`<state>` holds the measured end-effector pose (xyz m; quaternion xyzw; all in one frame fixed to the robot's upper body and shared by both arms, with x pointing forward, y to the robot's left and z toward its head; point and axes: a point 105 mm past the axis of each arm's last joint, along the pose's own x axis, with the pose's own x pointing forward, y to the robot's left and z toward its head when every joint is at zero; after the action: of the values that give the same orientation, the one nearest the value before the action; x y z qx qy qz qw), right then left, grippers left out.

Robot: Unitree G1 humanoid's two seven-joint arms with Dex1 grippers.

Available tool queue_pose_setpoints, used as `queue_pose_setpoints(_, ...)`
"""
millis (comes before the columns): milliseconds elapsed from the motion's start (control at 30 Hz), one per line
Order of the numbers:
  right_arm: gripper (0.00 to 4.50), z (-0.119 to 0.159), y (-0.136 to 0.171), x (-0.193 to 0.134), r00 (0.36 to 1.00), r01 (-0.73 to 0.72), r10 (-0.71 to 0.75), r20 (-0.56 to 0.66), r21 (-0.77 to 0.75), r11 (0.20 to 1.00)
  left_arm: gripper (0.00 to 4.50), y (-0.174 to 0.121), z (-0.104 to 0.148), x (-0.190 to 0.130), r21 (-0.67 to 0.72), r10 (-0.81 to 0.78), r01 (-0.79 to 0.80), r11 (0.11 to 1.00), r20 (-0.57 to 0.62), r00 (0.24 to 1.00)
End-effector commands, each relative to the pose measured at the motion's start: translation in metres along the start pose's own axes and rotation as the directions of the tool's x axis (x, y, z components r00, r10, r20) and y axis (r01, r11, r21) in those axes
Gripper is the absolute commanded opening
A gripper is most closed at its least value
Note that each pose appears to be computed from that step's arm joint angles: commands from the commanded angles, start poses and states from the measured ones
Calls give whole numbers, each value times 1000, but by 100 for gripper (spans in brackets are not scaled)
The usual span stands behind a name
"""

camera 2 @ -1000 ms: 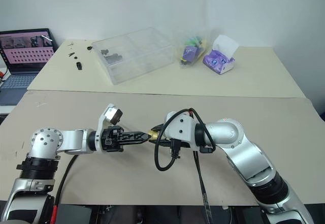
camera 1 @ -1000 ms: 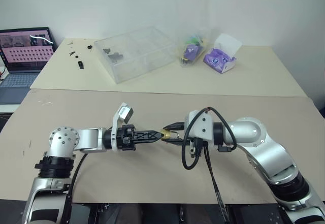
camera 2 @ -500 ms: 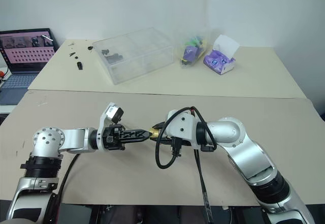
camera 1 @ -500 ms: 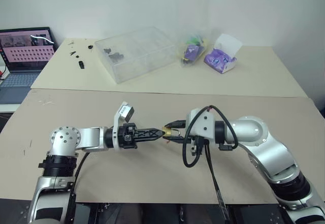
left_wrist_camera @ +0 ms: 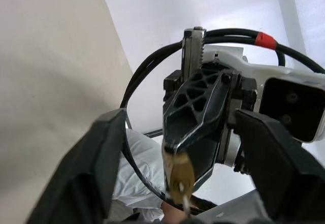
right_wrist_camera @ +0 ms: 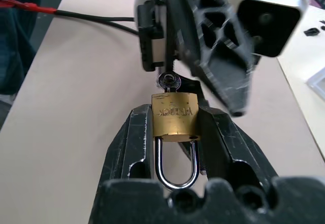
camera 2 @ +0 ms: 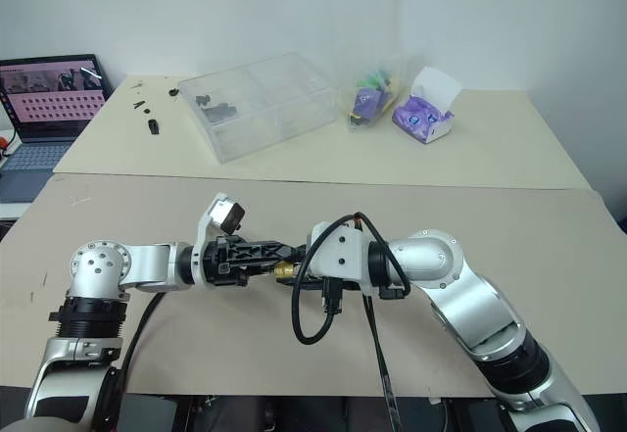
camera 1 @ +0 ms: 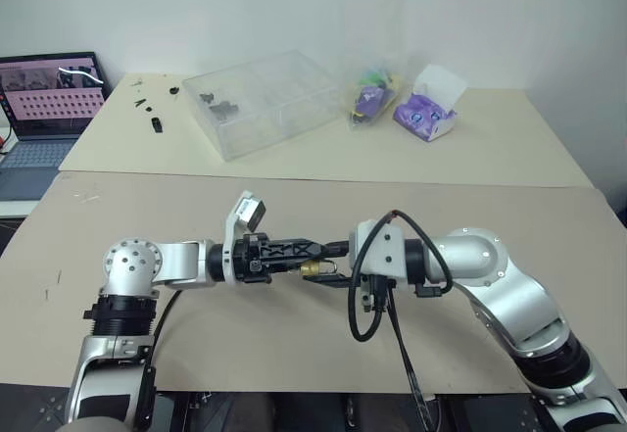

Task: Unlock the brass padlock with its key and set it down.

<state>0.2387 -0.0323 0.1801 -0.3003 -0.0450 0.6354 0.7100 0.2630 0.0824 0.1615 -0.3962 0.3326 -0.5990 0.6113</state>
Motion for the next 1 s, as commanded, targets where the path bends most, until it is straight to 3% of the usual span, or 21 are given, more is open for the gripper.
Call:
queue_pose_setpoints(33, 90, 15, -2, -3, 999, 8, -5, 43, -67, 998, 418, -12, 0, -2, 24, -38, 39, 999, -22, 999)
queue_pose_setpoints(100, 90, 15, -2, -3, 999, 8, -6, 43, -67, 998, 389, -14, -3, -4, 22, -42, 43, 999, -33, 999)
queue_pose_setpoints(233, 90, 15, -3, -3, 999, 11, -8, 41, -66, 998, 234, -17, -7, -7, 18, -46, 47, 999, -56, 997)
queue_pose_setpoints(833, 90, 14, -4, -3, 999, 17, -14, 39, -69, 997, 234, -8, -13, -14, -12, -17, 17, 1000, -44, 999)
queue_pose_setpoints(867, 90, 14, -4, -3, 999, 17, -15, 39, -69, 998, 192, -7, -13, -15, -16, -15, 14, 1000, -41, 999)
queue_pose_setpoints(933, 90, 14, -4, -3, 999, 18, -15, 40, -68, 998, 154, -6, -13, -15, -18, -13, 12, 1000, -38, 999)
queue_pose_setpoints(1000, 90, 15, -4, -3, 999, 18, -15, 40, -67, 998, 77, -6, -13, -16, -19, -12, 12, 1000, -34, 999)
